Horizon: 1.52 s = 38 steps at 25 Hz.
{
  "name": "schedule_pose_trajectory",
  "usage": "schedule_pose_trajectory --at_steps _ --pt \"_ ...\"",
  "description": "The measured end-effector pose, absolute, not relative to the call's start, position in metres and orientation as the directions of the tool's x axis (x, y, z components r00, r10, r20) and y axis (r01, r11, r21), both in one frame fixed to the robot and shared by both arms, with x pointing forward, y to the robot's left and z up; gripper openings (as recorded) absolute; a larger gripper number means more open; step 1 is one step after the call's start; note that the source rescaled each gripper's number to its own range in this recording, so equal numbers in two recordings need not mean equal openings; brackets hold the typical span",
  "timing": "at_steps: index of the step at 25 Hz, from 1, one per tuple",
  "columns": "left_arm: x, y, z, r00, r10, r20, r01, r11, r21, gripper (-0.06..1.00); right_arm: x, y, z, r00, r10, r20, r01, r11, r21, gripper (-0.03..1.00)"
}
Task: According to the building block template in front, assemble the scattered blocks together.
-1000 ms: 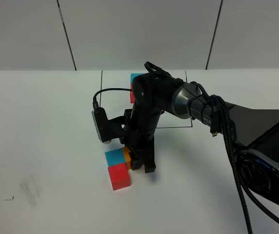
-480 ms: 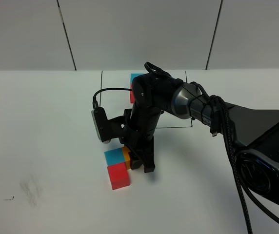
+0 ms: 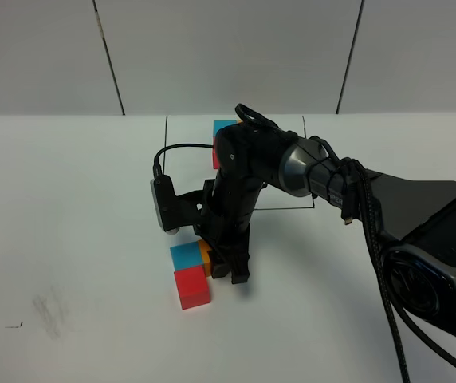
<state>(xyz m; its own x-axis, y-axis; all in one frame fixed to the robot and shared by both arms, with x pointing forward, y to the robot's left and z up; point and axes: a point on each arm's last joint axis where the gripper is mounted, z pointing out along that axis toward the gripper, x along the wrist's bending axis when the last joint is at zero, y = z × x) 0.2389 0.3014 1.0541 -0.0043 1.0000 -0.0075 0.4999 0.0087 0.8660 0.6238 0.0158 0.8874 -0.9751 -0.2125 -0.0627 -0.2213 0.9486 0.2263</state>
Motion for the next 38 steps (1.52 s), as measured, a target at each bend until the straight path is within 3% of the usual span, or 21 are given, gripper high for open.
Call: schedule_pose_trajectory --at_steps 6,9,22,38 --pt "0.239 0.301 1.054 -0.004 1.0 -0.008 0.5 0.009 0.866 0.58 0.628 0.018 0.888 -0.983 -0.157 -0.096 -0.176 0.954 0.244 0.49" --pt "0.239 0.301 1.054 -0.004 1.0 -0.008 0.5 0.009 0.866 0.58 0.628 0.018 0.888 -0.985 -0.141 -0.1 -0.162 0.956 0.244 0.57" --pt "0.239 0.301 1.054 -0.004 1.0 -0.008 0.5 0.009 0.866 0.58 0.625 0.006 0.896 -0.992 -0.106 -0.061 -0.114 0.984 0.136 0.6" --pt "0.239 0.301 1.054 -0.004 1.0 -0.008 0.5 0.009 0.866 0.58 0.612 -0.007 0.98 -0.991 -0.059 -0.117 -0.076 0.987 0.144 0.61"
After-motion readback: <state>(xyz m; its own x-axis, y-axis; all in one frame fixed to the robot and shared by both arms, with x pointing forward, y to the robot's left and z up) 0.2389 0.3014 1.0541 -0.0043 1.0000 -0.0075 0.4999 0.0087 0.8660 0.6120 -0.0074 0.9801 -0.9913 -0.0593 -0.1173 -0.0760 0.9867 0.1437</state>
